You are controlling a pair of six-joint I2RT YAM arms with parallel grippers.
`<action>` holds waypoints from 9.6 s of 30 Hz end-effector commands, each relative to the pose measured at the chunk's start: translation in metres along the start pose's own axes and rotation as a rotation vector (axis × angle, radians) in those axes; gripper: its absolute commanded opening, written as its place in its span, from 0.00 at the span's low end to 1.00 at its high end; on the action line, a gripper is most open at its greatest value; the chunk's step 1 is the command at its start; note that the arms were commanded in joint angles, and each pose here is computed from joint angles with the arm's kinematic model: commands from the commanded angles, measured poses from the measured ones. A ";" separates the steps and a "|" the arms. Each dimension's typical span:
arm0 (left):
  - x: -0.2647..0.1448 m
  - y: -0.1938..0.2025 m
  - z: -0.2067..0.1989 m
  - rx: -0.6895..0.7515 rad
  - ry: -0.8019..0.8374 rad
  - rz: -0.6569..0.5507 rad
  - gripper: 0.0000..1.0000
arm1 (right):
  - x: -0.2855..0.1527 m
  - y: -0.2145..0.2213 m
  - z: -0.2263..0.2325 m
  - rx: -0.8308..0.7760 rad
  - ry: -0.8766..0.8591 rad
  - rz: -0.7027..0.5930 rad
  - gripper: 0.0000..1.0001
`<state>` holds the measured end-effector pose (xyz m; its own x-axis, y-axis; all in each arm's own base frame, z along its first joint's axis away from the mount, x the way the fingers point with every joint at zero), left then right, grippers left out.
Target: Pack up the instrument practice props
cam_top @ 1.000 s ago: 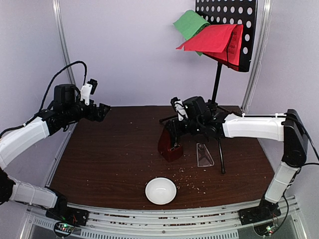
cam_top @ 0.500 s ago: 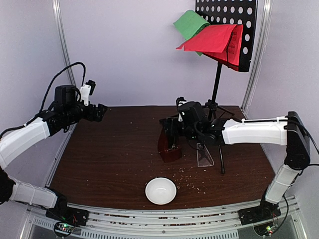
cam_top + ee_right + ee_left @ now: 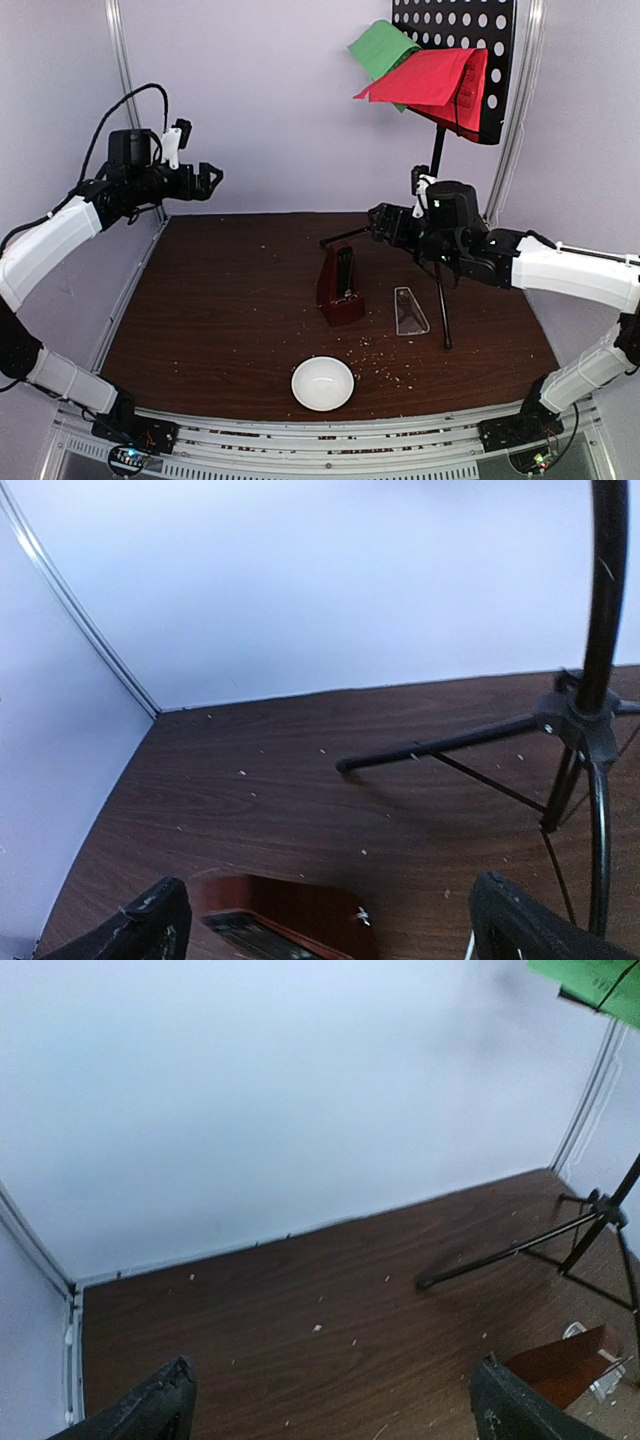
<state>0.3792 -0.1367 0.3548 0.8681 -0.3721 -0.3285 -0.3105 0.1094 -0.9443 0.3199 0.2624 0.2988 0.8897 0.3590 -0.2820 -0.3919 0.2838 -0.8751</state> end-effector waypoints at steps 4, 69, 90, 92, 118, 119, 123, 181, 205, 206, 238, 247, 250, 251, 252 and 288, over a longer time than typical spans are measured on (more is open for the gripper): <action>-0.026 -0.019 0.017 0.067 -0.134 -0.166 0.98 | 0.001 0.064 -0.057 0.106 -0.034 0.128 0.97; -0.035 -0.040 -0.006 -0.015 0.040 -0.266 0.98 | -0.007 0.082 0.022 -0.123 -0.473 0.138 1.00; -0.043 -0.010 0.004 0.132 -0.058 -0.290 0.98 | 0.044 0.079 0.075 -0.419 -0.855 0.118 1.00; -0.045 -0.010 0.004 0.136 -0.067 -0.294 0.98 | 0.053 0.084 0.075 -0.436 -0.852 0.137 1.00; -0.034 0.001 0.009 0.134 -0.092 -0.255 0.98 | 0.091 0.132 0.059 -0.504 -0.808 0.237 0.92; -0.033 0.002 0.009 0.134 -0.091 -0.252 0.98 | 0.092 0.132 0.059 -0.501 -0.809 0.237 0.91; -0.032 0.002 0.008 0.133 -0.085 -0.251 0.98 | 0.093 0.133 0.059 -0.494 -0.808 0.237 0.84; -0.030 0.007 0.010 0.143 -0.105 -0.241 0.98 | 0.105 0.140 0.045 -0.353 -0.812 0.285 0.67; -0.034 0.004 0.010 0.145 -0.108 -0.249 0.98 | 0.076 0.098 0.051 -0.319 -0.832 0.197 1.00; -0.036 0.002 0.010 0.146 -0.108 -0.256 0.98 | 0.072 0.094 0.048 -0.322 -0.820 0.184 1.00; 0.001 0.124 -0.191 0.134 0.524 -0.023 0.98 | -0.087 0.025 -0.225 0.011 0.157 -0.320 1.00; 0.036 0.151 -0.205 0.152 0.504 0.040 0.98 | -0.093 0.031 -0.232 0.029 0.184 -0.357 1.00; 0.043 0.153 -0.210 0.158 0.513 0.038 0.98 | -0.097 0.032 -0.234 0.031 0.194 -0.372 1.00; 0.044 0.153 -0.211 0.159 0.515 0.035 0.98 | -0.097 0.033 -0.235 0.030 0.194 -0.373 1.00; 0.046 0.153 -0.212 0.159 0.517 0.034 0.98 | -0.098 0.034 -0.235 0.030 0.193 -0.377 1.00; 0.078 0.149 -0.210 0.172 0.398 0.023 0.69 | -0.101 0.038 -0.238 0.027 0.203 -0.398 1.00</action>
<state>0.3141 -0.3355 0.1785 0.6140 -0.6771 -0.4058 -0.2749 0.2985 -0.9140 0.2724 0.0285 0.2007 0.9985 0.0531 -0.0139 -0.0333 0.3849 -0.9224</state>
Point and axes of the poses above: each gripper's point midway between its finger pads, its own x axis out along the fingers, its own z axis along the line the jaws close on, y = z × x, the point moved 4 cm from there along -x, back along the fingers, and after that the axes turned 3 degrees about x, right-handed, at the moved point
